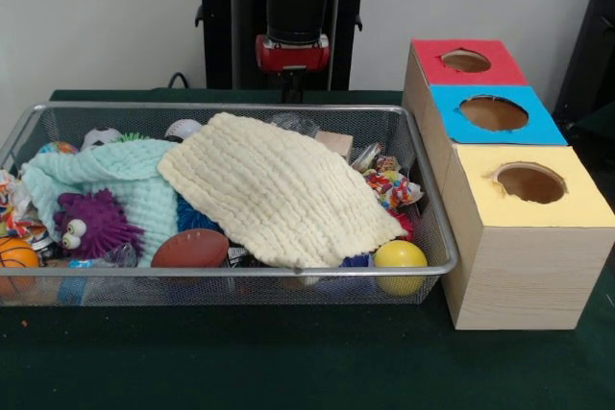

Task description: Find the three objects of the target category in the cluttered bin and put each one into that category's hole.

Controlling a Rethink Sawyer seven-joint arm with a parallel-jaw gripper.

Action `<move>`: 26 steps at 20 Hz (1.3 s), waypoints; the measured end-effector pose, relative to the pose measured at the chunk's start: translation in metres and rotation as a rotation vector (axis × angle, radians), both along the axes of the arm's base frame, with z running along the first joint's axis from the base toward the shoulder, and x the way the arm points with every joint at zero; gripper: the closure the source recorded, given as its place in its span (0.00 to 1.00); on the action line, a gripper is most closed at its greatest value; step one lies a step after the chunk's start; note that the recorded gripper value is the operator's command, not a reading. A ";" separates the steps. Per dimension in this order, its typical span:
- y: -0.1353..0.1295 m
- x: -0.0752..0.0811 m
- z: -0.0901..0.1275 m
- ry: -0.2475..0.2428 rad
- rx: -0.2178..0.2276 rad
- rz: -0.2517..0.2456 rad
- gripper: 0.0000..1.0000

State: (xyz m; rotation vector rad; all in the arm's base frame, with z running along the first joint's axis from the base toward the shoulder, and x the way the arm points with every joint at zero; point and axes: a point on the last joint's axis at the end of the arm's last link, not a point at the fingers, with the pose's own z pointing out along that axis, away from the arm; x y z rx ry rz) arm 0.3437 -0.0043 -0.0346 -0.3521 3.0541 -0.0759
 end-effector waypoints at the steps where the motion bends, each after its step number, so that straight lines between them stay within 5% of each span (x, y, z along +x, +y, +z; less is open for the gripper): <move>1: 0.000 0.001 0.001 0.002 0.000 -0.001 1.00; 26: -0.002 0.008 0.009 0.025 0.003 -0.014 1.00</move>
